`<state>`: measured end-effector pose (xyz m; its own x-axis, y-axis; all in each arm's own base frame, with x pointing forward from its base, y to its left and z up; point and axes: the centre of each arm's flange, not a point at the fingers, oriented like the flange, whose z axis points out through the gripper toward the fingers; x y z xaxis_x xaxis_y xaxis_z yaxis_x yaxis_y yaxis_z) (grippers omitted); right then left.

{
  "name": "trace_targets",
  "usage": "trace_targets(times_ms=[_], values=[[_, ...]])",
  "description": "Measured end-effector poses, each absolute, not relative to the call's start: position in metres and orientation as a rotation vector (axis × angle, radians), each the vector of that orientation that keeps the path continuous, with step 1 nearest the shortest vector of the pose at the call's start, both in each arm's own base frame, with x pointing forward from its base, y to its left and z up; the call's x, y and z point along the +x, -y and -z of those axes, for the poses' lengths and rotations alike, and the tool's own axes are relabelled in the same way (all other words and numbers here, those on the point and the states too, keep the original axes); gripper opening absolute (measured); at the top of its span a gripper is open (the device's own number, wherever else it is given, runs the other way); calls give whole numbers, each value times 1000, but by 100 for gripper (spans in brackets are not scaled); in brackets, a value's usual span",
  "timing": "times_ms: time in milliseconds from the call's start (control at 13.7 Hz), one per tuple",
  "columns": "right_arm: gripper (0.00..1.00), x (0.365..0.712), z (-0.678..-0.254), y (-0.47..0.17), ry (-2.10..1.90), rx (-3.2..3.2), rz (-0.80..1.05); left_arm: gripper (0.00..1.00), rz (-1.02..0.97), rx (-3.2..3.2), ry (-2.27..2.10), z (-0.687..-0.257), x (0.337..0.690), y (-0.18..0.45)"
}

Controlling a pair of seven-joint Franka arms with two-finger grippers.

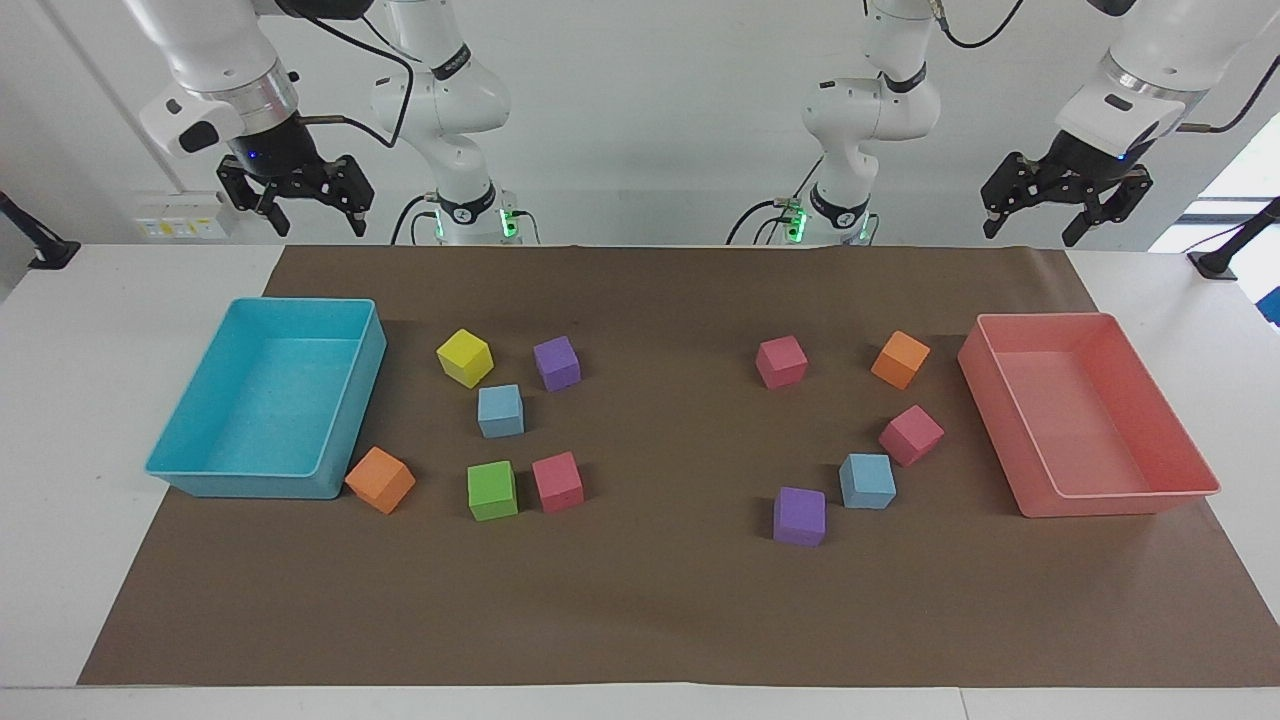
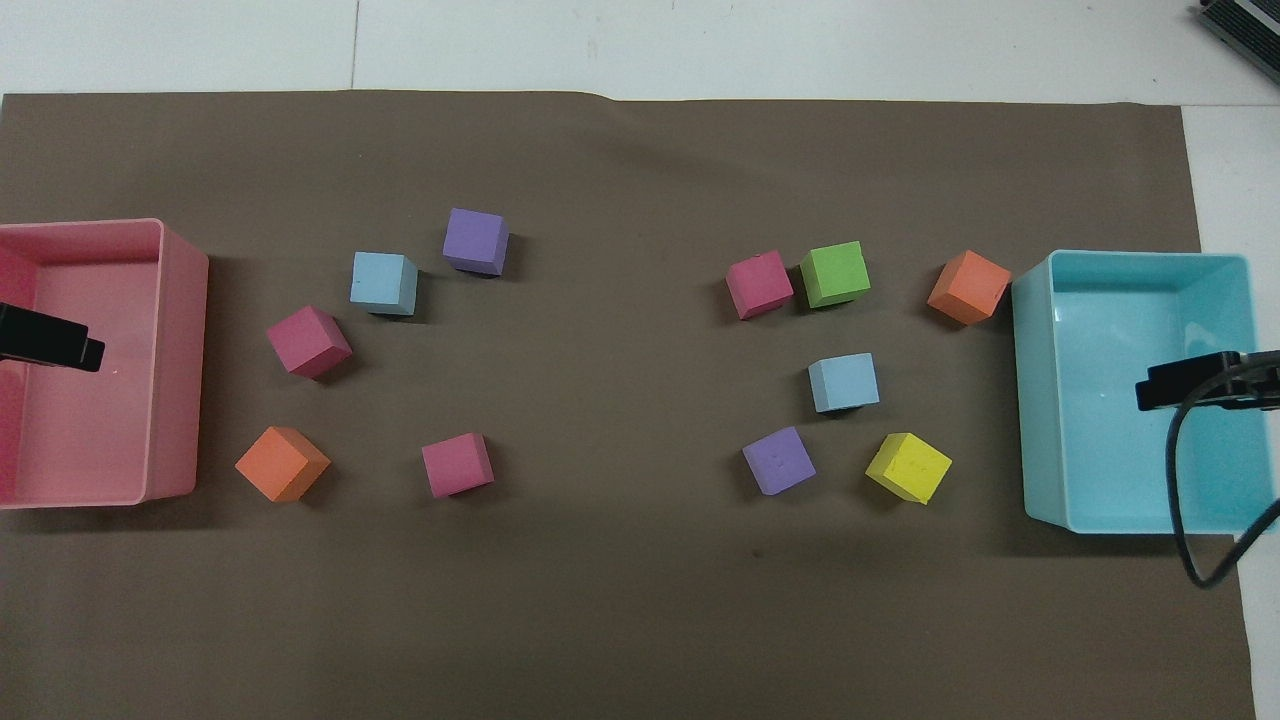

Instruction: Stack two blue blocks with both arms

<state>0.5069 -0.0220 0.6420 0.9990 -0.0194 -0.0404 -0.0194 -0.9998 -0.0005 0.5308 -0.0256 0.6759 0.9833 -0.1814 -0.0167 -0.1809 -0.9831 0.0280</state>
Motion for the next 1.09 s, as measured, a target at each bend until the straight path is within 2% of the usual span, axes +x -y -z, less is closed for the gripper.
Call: trace_targets(times_ms=[1092], values=[[100,507,-641,8,-14,-3141,-64,100,29,3102,285,-676,530,26]])
